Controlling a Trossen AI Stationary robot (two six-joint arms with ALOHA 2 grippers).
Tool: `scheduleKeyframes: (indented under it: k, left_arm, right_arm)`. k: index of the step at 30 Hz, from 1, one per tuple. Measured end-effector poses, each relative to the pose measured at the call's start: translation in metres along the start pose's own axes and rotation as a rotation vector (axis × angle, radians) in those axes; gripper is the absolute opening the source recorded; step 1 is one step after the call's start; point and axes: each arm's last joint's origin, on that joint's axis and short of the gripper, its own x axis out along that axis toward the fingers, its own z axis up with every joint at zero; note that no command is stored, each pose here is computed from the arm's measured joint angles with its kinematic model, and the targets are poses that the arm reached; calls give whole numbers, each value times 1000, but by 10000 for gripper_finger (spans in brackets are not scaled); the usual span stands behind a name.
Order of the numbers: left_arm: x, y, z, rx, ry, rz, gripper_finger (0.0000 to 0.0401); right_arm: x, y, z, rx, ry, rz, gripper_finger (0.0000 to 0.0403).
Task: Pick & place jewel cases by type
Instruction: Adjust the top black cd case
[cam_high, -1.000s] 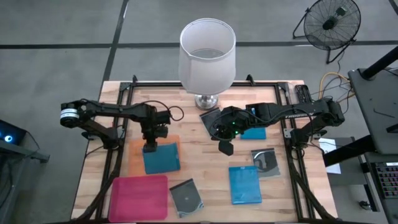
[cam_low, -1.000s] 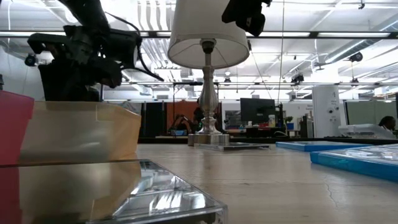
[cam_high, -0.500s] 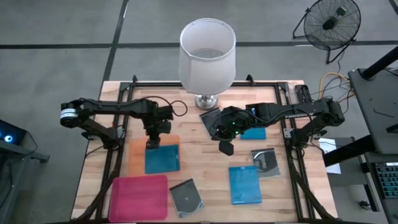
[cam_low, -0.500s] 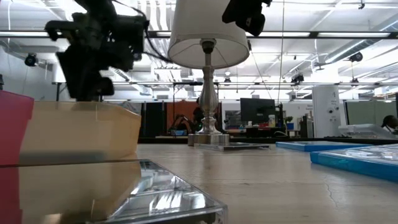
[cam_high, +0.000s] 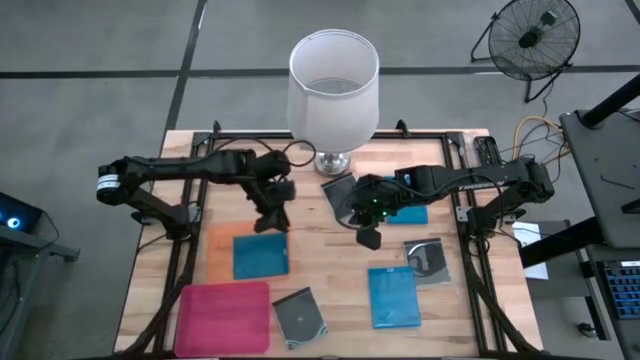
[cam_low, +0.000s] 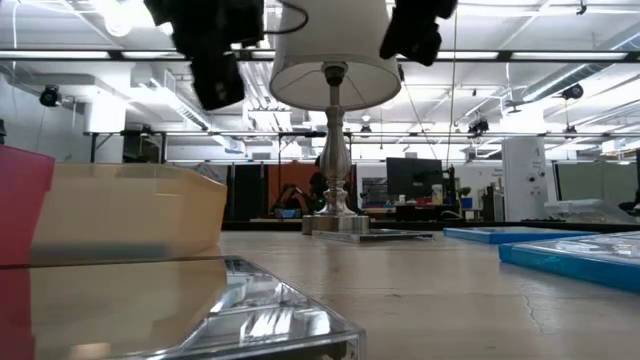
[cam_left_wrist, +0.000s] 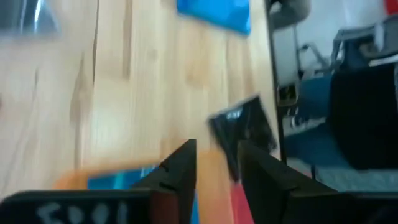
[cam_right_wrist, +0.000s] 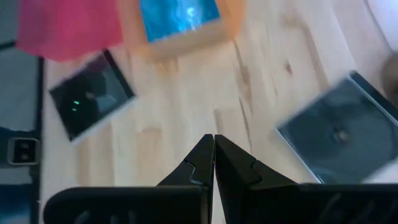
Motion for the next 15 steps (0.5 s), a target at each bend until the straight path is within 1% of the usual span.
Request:
scheduleKeyframes:
  k: [3, 6, 7, 11, 15]
  left_arm:
    - [1, -2, 8, 45, -69, -11, 54]
    - [1, -2, 13, 57, -119, -17, 13]
    - [1, -3, 15, 63, -140, -19, 7]
    - [0, -5, 23, 74, -216, -26, 1]
    - [5, -2, 32, 64, -284, -2, 0]
  right_arm:
    - [-3, -2, -5, 11, 39, -46, 8]
    - [-10, -4, -9, 20, 59, -85, 8]
    - [-13, -5, -10, 24, 57, -100, 8]
    - [-34, -7, -15, 45, 14, -128, 8]
    - [-56, -10, -22, 96, -49, -171, 8]
